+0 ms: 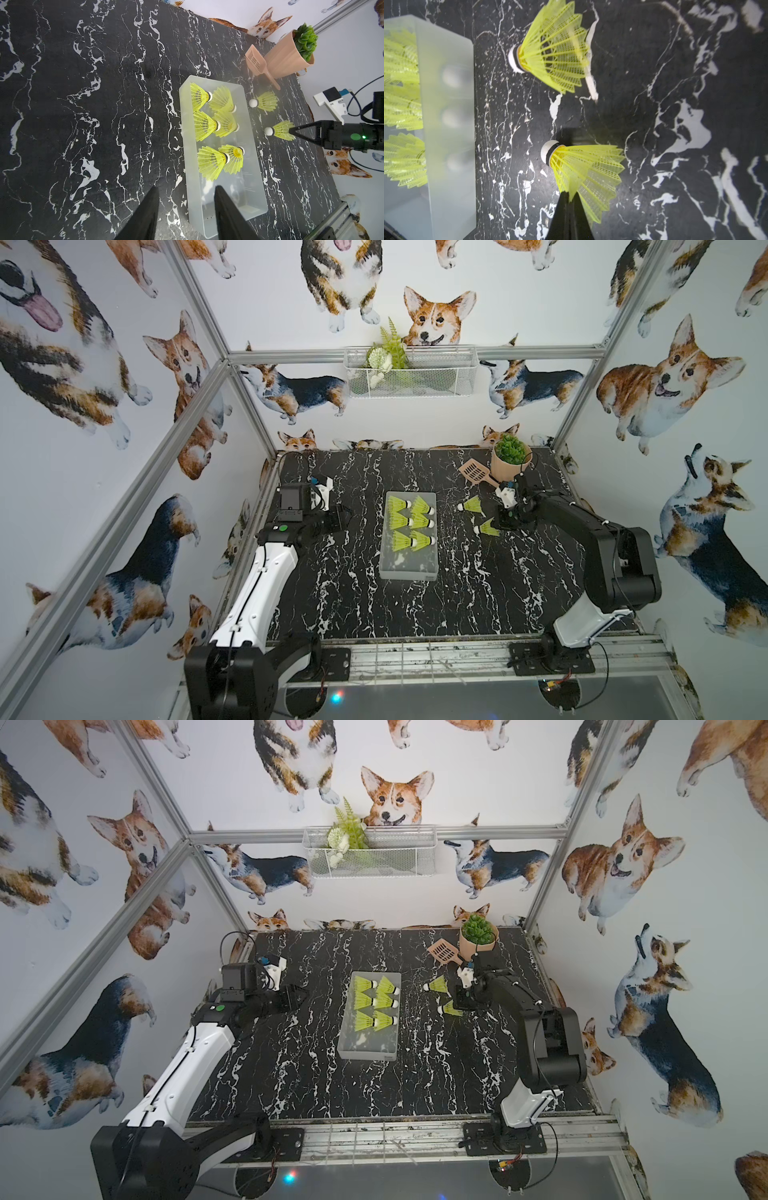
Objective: Put the shuttlecocks into the storage box
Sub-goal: Adjust the shuttlecock at the center of the board.
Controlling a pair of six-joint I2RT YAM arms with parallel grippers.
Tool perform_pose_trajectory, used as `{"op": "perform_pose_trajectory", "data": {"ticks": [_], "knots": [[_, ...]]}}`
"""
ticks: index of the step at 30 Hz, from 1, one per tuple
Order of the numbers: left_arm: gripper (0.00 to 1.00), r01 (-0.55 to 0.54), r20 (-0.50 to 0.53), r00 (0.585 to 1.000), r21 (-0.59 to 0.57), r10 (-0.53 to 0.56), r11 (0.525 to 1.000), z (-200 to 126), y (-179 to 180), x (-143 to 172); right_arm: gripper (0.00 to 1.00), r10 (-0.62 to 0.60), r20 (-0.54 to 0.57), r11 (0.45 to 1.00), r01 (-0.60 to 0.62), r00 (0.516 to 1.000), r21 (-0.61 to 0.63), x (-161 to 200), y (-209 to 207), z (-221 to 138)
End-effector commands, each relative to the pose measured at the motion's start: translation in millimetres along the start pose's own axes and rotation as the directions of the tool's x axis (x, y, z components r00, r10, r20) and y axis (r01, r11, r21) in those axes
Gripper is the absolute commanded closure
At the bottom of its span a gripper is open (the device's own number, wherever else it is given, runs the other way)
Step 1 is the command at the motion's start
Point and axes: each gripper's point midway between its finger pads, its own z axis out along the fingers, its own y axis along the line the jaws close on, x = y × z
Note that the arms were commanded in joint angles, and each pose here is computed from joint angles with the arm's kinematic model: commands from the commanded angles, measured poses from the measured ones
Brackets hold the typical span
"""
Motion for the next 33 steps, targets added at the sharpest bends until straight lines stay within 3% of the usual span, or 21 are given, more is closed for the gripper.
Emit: {"op": "perform_pose_trajectory", "data": {"ticks": [1,10,22,30,33], "knots": [[0.53,-0.009,0.004,1.000,0.014,0.009,1.000,0.8,-2.0,-1.7,0.95,-0.015,-0.010,0.999,0.014,1.000,-0.047,12.4,18.7,-9.3],[0.53,-0.005,0.000,1.000,0.016,0.005,1.000,1.1,-2.0,-1.0,0.95,-0.120,-0.105,0.986,0.106,0.987,-0.127,59.6,67.2,-8.4],[0.53,-0.003,-0.007,1.000,0.019,0.004,1.000,2.6,-1.7,-0.4,0.92,-0.159,-0.201,0.971,0.116,0.967,-0.210,93.1,86.9,-10.3],[0.53,0.001,-0.019,1.000,0.027,0.000,1.000,5.3,-1.8,0.9,0.86,-0.153,-0.243,0.988,0.138,0.958,-0.075,83.4,62.5,10.2],[0.53,0.002,-0.020,1.000,0.022,-0.002,1.000,5.5,-0.8,1.5,0.74,-0.147,-0.227,0.988,0.151,0.963,0.000,72.2,52.6,9.1]]}}
